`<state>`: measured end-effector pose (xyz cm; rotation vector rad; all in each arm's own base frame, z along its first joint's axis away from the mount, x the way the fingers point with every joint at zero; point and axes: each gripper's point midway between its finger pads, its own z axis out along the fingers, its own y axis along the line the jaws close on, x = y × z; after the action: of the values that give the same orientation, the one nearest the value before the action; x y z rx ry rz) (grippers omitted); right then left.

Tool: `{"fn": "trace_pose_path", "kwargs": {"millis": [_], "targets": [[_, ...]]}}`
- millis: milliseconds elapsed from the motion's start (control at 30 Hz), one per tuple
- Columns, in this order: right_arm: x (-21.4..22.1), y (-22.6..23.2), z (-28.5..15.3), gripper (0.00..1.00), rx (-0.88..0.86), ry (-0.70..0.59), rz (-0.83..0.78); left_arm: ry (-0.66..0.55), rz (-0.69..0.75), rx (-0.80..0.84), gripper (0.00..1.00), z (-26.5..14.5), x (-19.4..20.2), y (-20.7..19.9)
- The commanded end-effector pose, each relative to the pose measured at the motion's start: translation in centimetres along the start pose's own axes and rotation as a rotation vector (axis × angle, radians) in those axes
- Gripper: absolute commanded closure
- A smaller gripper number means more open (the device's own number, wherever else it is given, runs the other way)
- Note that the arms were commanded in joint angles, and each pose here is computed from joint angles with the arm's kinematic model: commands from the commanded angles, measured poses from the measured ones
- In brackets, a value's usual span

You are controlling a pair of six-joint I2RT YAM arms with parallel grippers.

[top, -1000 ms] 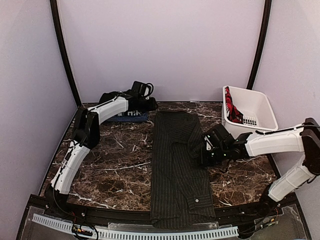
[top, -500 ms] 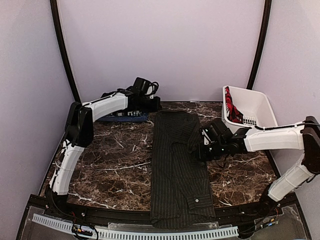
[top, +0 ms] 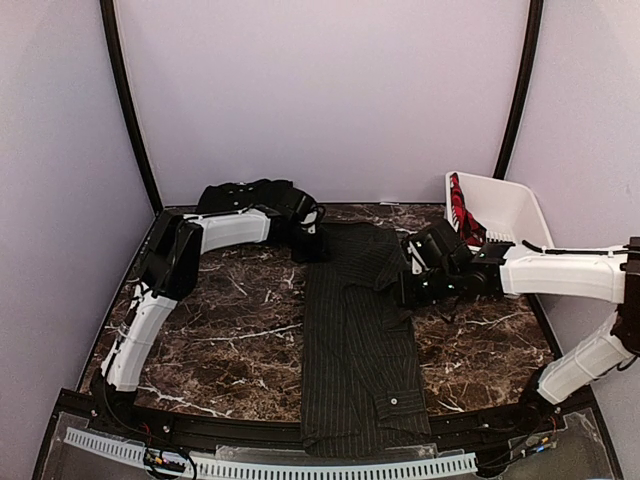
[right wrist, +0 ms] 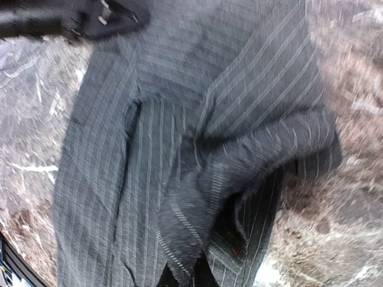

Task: Fold and stack the long sleeve shirts
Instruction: Adjust the rectangle-folded shirt at the center of the board.

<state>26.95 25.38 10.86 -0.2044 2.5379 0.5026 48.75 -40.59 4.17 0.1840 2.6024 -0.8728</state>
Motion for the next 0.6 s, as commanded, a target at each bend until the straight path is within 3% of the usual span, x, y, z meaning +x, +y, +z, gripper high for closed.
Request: {"fn": "trace_pose_path", "kwargs": {"millis": [0, 200, 400, 567], "targets": [[-4.3, 0.9, -3.0, 1.0, 0.014, -0.134, -0.025, -0.016, -0.061, -0.046, 1.0, 0.8, -1.4, 2.7], [-9.0, 2.0, -6.4, 1.0, 0.007, -0.243, -0.057, -0.052, -0.091, -0.066, 1.0, 1.8, -4.0, 5.4], [-13.1, 5.8, -10.6, 1.0, -0.126, -0.355, -0.118, -0.108, -0.121, -0.06, 1.0, 1.9, -6.5, 7.5], [-13.6, 9.2, -12.2, 1.0, -0.295, -0.373, -0.175, -0.146, -0.116, -0.002, 1.0, 2.0, -8.3, 8.1]]}}
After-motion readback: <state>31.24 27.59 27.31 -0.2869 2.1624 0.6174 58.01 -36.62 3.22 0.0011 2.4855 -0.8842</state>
